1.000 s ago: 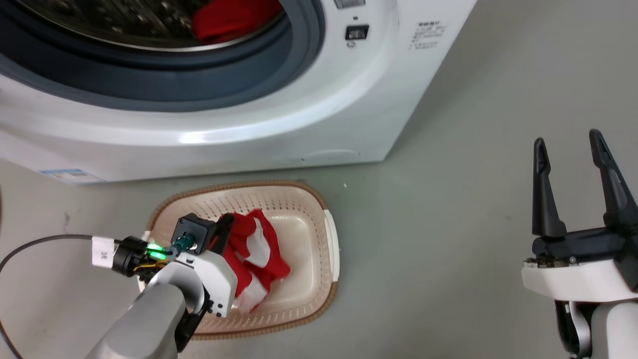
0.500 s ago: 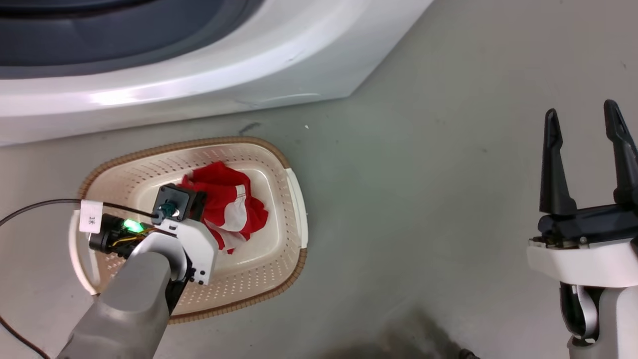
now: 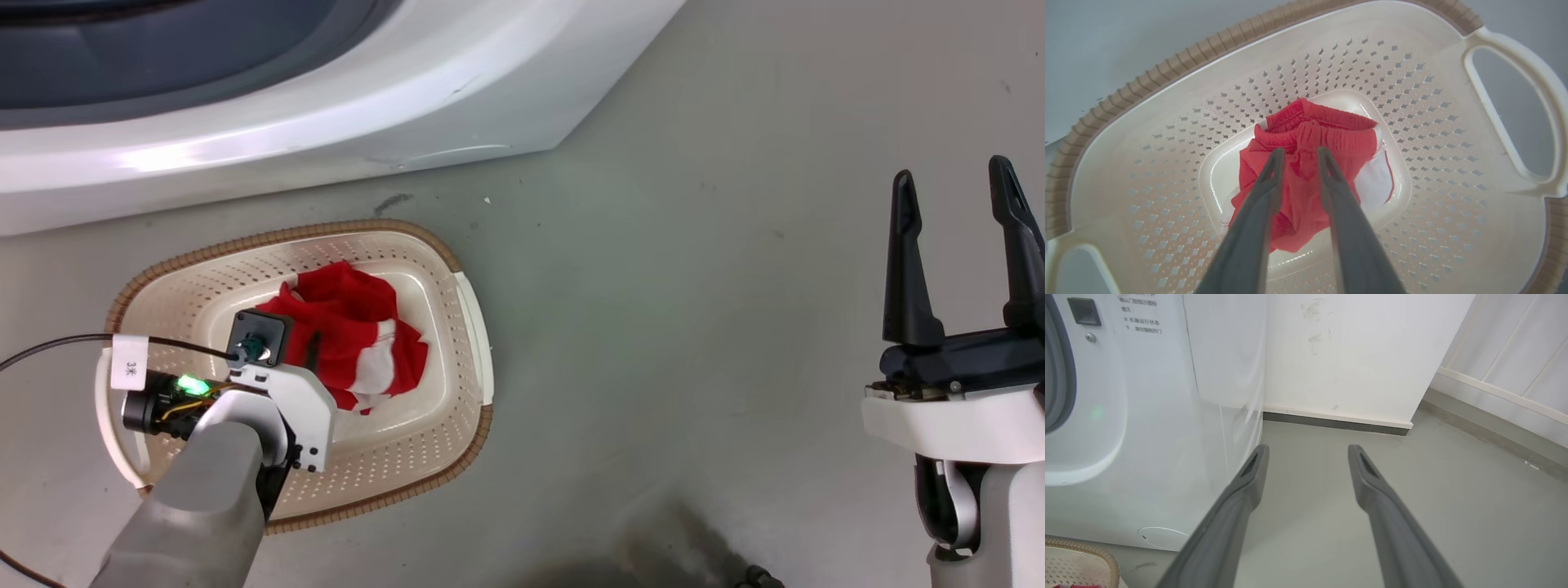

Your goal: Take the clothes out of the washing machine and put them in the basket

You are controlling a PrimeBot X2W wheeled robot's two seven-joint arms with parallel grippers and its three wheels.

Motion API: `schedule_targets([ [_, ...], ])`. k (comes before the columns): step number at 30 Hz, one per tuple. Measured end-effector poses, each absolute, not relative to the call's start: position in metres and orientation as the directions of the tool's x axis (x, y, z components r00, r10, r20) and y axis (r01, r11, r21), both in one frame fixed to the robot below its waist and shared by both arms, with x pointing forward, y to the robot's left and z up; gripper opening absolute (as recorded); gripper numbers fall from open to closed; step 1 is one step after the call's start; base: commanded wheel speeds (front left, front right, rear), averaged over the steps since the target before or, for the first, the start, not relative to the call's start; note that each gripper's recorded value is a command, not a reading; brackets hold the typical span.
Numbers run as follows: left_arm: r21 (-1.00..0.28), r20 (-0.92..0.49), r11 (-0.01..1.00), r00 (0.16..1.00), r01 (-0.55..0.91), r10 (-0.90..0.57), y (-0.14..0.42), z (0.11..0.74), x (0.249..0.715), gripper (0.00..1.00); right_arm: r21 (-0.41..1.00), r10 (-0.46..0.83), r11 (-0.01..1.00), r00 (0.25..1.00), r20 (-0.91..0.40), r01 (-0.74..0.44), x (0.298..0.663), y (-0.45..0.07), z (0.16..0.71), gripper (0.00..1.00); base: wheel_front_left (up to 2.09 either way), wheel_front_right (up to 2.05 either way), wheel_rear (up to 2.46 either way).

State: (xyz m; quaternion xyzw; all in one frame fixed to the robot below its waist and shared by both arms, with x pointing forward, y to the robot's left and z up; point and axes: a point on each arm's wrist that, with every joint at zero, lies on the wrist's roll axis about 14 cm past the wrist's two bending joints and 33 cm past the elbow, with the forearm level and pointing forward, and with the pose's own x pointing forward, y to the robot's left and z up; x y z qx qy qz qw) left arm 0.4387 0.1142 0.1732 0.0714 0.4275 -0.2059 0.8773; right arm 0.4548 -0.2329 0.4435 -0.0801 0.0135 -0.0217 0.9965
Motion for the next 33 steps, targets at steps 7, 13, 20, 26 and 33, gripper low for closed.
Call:
schedule_targets([
  [7, -0.057, -0.716, 0.924, 0.630, 0.377, -0.301, 0.114, 0.206, 0.448, 1.00, -0.162, -0.025, 0.986, 1.000, 0.019, 0.027, 0.454, -0.226, 0.461, 1.00, 0.00, 0.00, 0.00],
  [13, -0.068, -0.590, 0.947, 0.753, 0.315, -0.293, 0.118, 0.258, 0.465, 1.00, -0.158, -0.020, 0.987, 0.998, 0.061, 0.029, 0.445, -0.223, 0.482, 1.00, 0.00, 0.00, 0.00],
  [20, -0.074, -0.405, 0.964, 0.876, 0.254, -0.262, 0.128, 0.329, 0.474, 1.00, -0.138, -0.018, 0.990, 0.994, 0.111, 0.033, 0.430, -0.220, 0.506, 1.00, 0.00, 0.00, 0.00],
  [26, -0.057, -0.230, 0.971, 0.943, 0.234, -0.241, 0.135, 0.392, 0.474, 1.00, -0.108, -0.015, 0.994, 0.989, 0.145, 0.031, 0.415, -0.217, 0.522, 1.00, 0.00, 0.00, 0.00],
  [33, -0.034, -0.081, 0.977, 0.974, 0.212, -0.214, 0.144, 0.446, 0.461, 1.00, -0.079, -0.027, 0.996, 0.983, 0.182, 0.041, 0.393, -0.218, 0.538, 1.00, 0.00, 0.00, 0.00],
])
